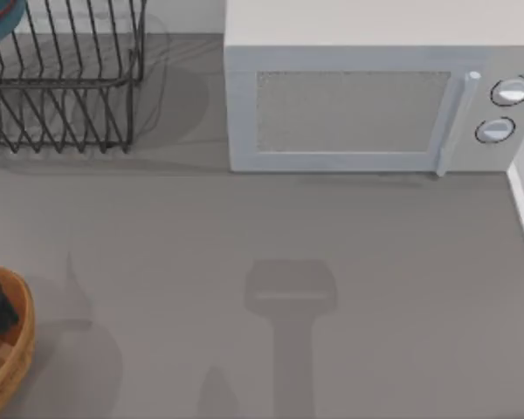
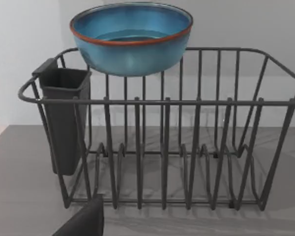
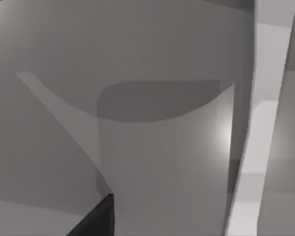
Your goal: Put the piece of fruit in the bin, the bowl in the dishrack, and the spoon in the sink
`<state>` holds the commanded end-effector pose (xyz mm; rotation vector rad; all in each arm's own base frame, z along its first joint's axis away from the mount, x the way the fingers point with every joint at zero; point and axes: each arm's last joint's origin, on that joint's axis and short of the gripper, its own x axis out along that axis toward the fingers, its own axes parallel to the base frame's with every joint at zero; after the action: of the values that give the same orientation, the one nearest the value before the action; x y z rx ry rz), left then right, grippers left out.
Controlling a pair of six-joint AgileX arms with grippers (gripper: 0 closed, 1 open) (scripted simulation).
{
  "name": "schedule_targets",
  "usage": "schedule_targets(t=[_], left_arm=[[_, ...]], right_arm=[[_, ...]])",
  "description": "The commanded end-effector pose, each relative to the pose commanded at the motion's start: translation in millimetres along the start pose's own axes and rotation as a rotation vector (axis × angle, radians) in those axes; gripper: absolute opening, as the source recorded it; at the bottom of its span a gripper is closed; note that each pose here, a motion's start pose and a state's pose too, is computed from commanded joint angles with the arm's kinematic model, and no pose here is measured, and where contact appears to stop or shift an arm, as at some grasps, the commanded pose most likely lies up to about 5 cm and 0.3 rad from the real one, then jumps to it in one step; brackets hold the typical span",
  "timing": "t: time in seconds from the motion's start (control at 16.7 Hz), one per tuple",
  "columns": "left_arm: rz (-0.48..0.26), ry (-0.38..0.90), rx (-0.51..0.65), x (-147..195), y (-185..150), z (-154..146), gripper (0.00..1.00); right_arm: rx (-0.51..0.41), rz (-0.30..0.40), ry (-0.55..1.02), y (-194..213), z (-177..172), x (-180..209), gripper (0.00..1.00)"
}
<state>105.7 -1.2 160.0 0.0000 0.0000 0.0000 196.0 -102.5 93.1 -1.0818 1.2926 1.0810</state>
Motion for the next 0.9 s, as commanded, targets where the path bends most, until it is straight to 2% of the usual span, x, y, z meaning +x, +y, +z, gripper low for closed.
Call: schedule_targets(t=[0.54, 0.9], left_arm=[[0.000, 0.000, 0.000, 0.0, 0.0, 0.0, 1.00], [0.000, 0.000, 0.000, 0.0, 0.0, 0.0, 1.00]], right_arm=[[0.000, 0.000, 0.000, 0.0, 0.0, 0.0, 0.02], [0.000, 0.000, 0.000, 0.0, 0.0, 0.0, 0.00]])
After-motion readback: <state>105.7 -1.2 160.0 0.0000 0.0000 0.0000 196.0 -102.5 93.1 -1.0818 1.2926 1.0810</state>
